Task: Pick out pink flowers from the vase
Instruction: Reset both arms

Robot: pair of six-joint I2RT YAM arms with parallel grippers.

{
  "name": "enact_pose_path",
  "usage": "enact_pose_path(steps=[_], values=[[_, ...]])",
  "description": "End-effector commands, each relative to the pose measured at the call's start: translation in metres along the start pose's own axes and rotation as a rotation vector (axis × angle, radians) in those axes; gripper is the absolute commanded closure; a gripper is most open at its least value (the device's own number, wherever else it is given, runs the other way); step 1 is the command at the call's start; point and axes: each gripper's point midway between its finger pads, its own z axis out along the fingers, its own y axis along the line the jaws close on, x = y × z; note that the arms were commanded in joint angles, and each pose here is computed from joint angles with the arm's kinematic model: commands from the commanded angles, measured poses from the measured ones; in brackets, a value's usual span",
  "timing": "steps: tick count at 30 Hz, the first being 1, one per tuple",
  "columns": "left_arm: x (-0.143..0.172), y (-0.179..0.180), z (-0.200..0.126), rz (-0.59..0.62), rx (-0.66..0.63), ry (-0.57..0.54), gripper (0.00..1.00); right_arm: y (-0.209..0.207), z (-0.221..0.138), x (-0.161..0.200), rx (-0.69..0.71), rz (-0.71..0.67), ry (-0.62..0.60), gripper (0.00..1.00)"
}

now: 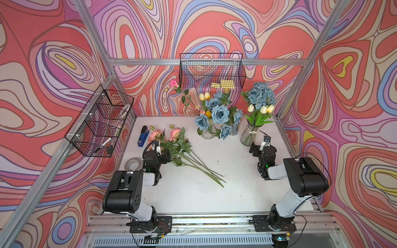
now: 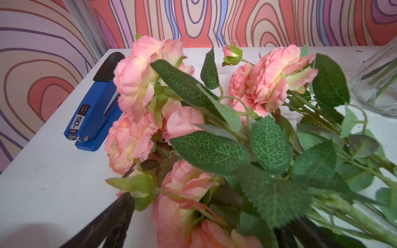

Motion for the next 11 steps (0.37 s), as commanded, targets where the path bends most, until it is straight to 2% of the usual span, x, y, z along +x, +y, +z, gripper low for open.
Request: enact_pose_path(steps=[1,11], values=[[-0.0057,-0.0010,0.0014,-0.006,0.009,-0.016,0.00,0.0013,-0.0013,-0.0015,-0.007,0.007,0.000,0.02],[-0.0055,-0.0010,0.0013,-0.006,0.009,-0.016,0.00,0.0011,-0.0020,-0.0022,-0.008,0.007,-0.004,0.02]])
